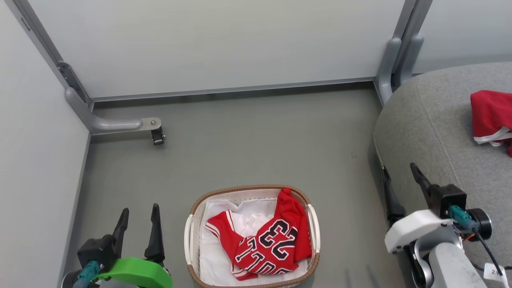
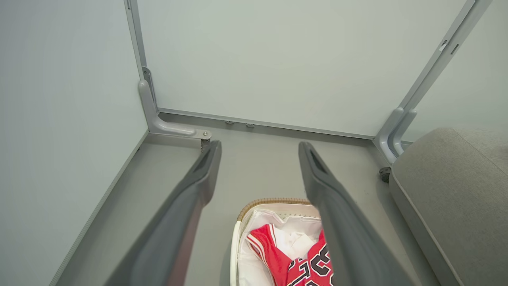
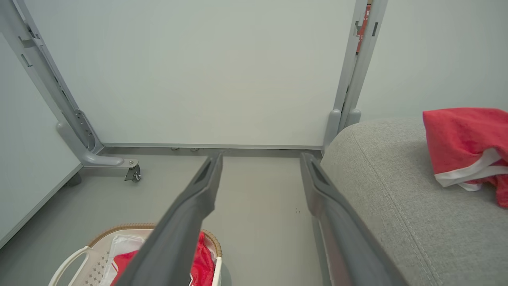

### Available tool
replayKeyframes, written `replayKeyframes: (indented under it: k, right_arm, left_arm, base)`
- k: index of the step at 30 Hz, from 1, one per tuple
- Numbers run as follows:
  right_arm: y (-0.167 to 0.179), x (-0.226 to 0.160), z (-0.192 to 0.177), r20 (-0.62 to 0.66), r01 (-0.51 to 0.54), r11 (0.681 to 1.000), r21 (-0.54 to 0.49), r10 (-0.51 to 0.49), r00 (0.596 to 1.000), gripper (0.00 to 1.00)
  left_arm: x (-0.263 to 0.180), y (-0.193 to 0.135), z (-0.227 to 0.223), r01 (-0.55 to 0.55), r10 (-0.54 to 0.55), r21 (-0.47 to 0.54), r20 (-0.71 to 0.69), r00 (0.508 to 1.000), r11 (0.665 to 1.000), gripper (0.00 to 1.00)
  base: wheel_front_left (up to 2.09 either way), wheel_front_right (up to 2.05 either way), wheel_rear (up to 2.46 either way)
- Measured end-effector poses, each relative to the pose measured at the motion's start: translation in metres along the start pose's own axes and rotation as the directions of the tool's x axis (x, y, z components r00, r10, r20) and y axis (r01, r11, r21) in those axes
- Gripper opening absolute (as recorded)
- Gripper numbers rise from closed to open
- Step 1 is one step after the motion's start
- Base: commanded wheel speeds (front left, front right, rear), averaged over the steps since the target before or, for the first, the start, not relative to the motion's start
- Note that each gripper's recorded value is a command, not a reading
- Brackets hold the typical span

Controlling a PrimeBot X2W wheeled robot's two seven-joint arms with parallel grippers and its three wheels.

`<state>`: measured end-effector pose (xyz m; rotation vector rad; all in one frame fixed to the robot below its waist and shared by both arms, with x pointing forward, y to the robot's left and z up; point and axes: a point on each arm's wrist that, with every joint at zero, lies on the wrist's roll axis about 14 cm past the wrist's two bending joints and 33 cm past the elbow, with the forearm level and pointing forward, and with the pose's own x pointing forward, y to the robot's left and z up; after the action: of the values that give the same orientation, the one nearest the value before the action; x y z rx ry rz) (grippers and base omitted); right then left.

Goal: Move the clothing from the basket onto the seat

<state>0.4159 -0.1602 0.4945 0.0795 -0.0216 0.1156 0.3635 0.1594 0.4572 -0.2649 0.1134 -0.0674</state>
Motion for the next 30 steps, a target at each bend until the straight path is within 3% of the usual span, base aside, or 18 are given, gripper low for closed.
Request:
replayKeyframes:
  k: [13,30]
  right_arm:
    - [0.015,-0.029,-0.003,0.002,-0.029,0.999,0.046,0.029,1.0,1.0]
    - [0.019,-0.031,-0.006,-0.007,-0.039,0.998,0.055,0.039,0.999,1.0]
  left_arm:
    - [-0.017,0.0,0.002,-0.008,0.008,-0.014,0.027,1.0,1.0,1.0]
    - [-0.018,-0.003,-0.008,0.009,-0.009,-0.011,0.004,1.0,1.0,1.0]
  base:
    - [0.0,0.0,0.0]
    - [0.0,0.0,0.0]
